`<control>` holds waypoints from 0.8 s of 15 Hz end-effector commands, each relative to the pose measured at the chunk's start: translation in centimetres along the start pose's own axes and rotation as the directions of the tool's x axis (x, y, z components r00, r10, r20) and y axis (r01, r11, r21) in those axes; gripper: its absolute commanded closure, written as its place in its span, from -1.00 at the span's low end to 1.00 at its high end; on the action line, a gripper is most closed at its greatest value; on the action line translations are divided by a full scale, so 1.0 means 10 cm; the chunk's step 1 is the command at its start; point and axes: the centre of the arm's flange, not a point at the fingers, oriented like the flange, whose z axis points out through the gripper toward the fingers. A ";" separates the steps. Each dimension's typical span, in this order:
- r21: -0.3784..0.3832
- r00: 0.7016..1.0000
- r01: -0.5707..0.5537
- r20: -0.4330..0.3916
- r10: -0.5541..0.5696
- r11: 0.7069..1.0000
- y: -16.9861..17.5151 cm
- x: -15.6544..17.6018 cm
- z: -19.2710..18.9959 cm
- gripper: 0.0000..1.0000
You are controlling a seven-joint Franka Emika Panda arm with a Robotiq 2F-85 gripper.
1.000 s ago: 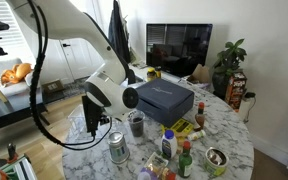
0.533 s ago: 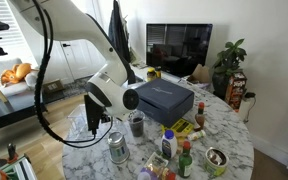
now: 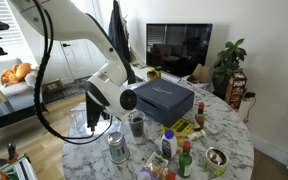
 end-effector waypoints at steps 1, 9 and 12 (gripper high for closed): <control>-0.057 0.998 -0.053 -0.035 0.051 0.997 -0.18 -0.06 0.08 0.98; -0.198 0.992 -0.121 -0.059 0.112 0.973 -0.74 0.00 0.28 0.97; -0.274 0.991 -0.134 -0.049 0.126 0.952 -0.90 0.04 0.33 0.97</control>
